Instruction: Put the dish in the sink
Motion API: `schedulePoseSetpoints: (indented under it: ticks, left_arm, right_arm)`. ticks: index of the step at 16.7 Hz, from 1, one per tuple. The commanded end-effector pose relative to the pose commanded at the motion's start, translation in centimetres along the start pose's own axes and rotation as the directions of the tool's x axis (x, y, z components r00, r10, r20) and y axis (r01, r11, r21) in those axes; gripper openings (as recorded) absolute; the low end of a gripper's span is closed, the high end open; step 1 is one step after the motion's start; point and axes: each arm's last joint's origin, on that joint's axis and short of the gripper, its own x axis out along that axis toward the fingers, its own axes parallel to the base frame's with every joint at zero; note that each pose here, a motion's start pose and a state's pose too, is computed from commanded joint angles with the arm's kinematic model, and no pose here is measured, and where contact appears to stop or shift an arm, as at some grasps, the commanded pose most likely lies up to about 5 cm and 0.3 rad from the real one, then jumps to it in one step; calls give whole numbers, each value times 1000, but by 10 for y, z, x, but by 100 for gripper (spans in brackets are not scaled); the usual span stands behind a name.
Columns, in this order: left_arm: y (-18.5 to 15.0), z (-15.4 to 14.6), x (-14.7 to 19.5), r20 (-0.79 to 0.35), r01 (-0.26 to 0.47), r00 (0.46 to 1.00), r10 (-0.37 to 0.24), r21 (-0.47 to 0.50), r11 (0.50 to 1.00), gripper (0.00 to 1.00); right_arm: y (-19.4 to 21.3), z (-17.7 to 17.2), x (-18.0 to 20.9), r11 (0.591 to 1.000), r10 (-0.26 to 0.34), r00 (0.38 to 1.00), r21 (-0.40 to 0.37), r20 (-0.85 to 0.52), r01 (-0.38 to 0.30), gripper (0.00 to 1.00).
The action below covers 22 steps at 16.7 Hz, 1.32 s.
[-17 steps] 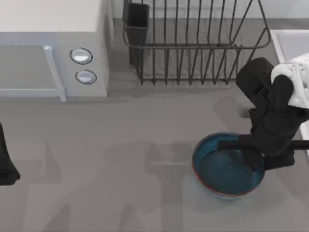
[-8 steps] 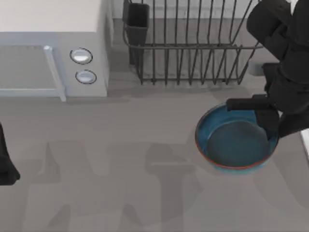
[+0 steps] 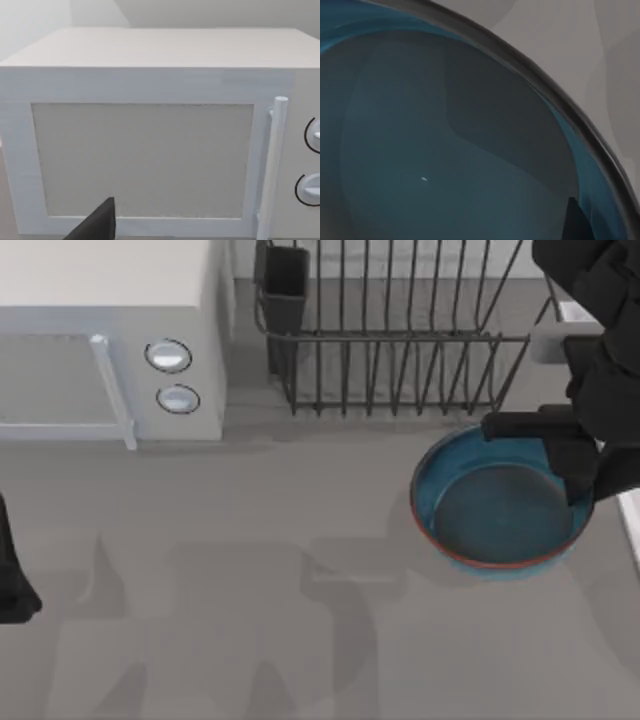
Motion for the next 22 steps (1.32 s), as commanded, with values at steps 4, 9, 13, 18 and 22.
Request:
schedulePoseSetpoints:
  ticks: [4,9,13,18,22]
  left_arm:
    - [0,0,0,0,0,1000,0,0,1000,100]
    - [0,0,0,0,0,1000,0,0,1000,100]
    - [0,0,0,0,0,1000,0,0,1000,100]
    - [0,0,0,0,0,1000,0,0,1000,100]
    - [0,0,0,0,0,1000,0,0,1000,100]
  right_arm:
    - [-5,7,3,1000,30,999,3,39,-30,0]
    - [-40,41,16,986,150,956,32,253,-163,0]
    - [-93,72,31,958,224,818,35,530,-285,0]
    - [-180,78,48,944,193,495,-22,847,-330,0]
    - [-236,49,52,974,104,215,-56,971,-219,0]
